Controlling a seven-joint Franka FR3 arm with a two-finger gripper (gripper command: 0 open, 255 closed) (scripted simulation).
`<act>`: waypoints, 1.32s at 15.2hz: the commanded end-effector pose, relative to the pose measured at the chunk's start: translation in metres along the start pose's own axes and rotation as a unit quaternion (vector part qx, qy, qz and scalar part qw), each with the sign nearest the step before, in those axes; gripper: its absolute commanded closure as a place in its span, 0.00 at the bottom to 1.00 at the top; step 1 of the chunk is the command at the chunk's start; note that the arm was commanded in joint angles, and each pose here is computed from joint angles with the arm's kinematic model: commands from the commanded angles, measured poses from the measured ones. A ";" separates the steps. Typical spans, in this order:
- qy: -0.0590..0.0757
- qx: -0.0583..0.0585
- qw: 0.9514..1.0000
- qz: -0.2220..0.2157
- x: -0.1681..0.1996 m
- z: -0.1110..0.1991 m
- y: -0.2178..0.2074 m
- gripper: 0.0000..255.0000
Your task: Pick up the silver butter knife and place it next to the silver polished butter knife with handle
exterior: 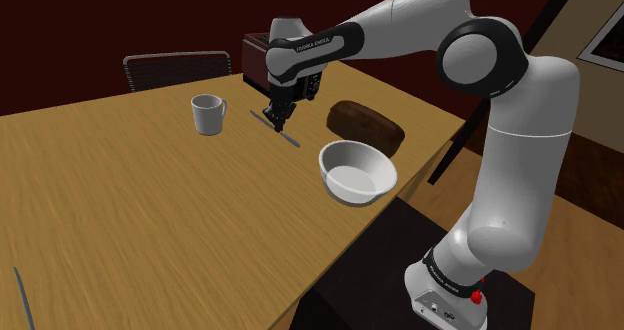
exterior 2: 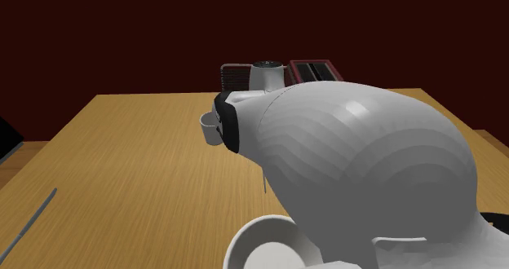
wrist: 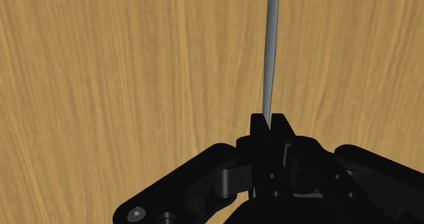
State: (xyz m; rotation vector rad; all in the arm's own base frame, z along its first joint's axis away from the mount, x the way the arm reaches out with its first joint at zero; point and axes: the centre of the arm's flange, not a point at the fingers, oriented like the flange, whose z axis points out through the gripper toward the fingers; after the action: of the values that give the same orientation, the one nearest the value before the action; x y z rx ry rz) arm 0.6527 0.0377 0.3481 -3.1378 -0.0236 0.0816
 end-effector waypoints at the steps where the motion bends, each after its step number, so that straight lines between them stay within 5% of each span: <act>1: 0.000 0.000 1.000 0.000 0.000 0.000 0.000 1.00; 20: 0.000 0.000 1.000 0.000 -0.005 -0.100 0.000 1.00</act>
State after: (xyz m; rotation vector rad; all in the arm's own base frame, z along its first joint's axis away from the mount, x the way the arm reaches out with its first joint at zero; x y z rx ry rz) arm 0.6530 0.0389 0.4431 -3.1378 -0.0237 0.0811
